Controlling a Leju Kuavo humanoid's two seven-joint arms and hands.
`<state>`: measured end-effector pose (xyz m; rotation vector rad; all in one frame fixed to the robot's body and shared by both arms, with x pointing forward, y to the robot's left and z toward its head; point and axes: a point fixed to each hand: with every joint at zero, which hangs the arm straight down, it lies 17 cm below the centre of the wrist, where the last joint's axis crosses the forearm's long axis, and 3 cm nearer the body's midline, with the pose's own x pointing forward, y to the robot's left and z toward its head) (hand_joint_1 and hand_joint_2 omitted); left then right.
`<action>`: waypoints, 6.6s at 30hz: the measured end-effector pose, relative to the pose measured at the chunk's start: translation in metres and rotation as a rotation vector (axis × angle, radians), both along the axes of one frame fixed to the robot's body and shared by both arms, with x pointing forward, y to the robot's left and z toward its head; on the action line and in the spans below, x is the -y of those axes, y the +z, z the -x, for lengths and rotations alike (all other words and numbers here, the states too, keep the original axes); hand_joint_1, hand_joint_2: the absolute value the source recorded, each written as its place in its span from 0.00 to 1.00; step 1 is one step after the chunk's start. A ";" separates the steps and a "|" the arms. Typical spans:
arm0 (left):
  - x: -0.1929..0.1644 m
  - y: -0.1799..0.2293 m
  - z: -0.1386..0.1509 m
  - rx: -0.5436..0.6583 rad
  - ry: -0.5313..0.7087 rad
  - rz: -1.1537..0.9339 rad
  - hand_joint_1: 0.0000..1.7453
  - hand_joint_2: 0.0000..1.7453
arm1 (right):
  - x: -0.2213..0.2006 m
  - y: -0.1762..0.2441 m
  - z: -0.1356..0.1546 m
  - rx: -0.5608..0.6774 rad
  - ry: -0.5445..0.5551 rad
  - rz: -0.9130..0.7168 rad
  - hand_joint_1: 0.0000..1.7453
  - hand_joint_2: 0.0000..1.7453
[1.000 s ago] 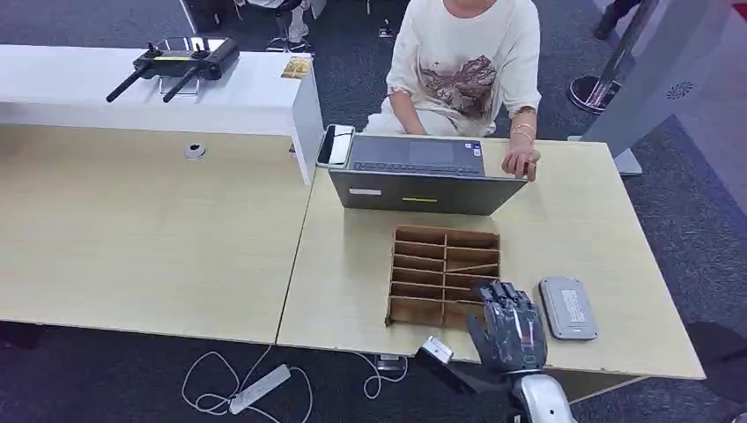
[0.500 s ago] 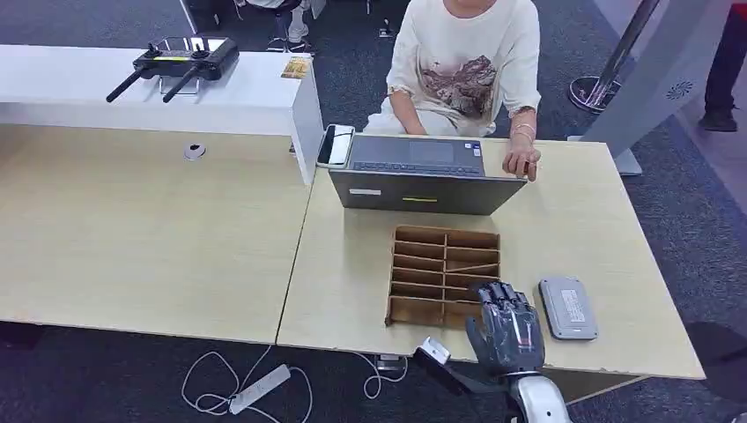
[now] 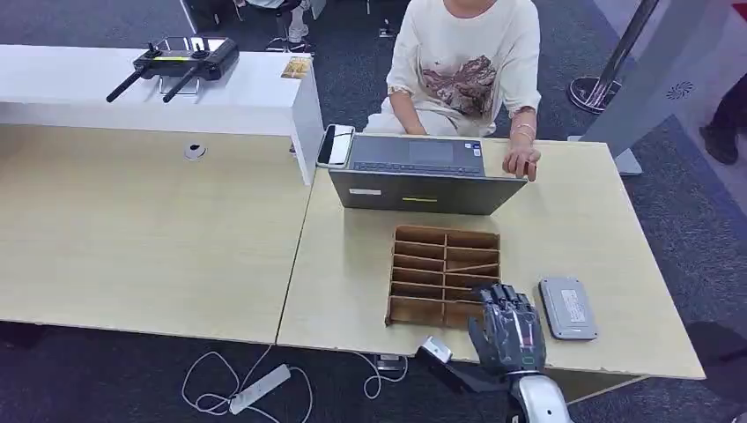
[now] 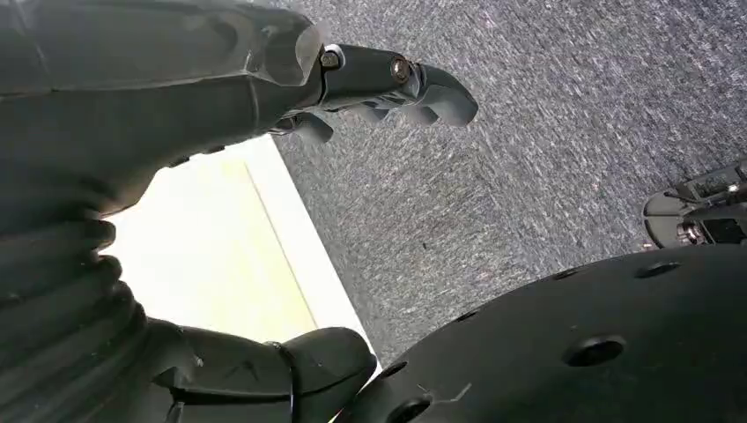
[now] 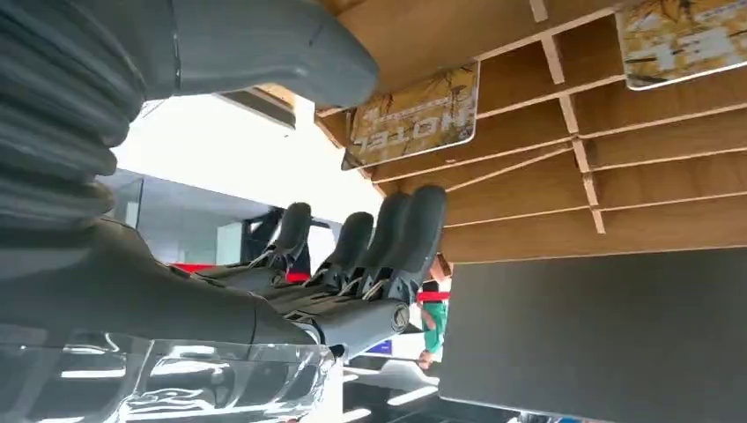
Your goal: Pass the card to the sensor for recognition and then transmit it.
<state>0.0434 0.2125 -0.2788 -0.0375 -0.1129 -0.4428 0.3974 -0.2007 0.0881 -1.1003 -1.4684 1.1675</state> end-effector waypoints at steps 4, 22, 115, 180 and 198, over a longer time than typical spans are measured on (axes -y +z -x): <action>0.000 0.000 0.000 0.000 0.000 0.000 0.00 1.00 | 0.002 -0.003 0.000 -0.005 -0.003 0.009 0.45 1.00; 0.000 0.000 0.000 0.002 0.005 0.003 0.00 1.00 | 0.004 -0.012 -0.011 -0.024 -0.004 0.030 0.62 1.00; -0.003 0.000 -0.004 0.012 0.071 0.020 0.00 1.00 | -0.051 0.238 -0.103 0.338 0.481 -0.377 1.00 1.00; -0.016 0.000 -0.008 0.008 0.066 0.020 0.00 1.00 | -0.001 0.269 -0.281 -0.046 0.070 -0.342 0.70 1.00; -0.015 0.000 -0.009 0.010 0.076 0.023 0.00 1.00 | 0.005 0.269 -0.282 -0.038 0.047 -0.342 0.00 1.00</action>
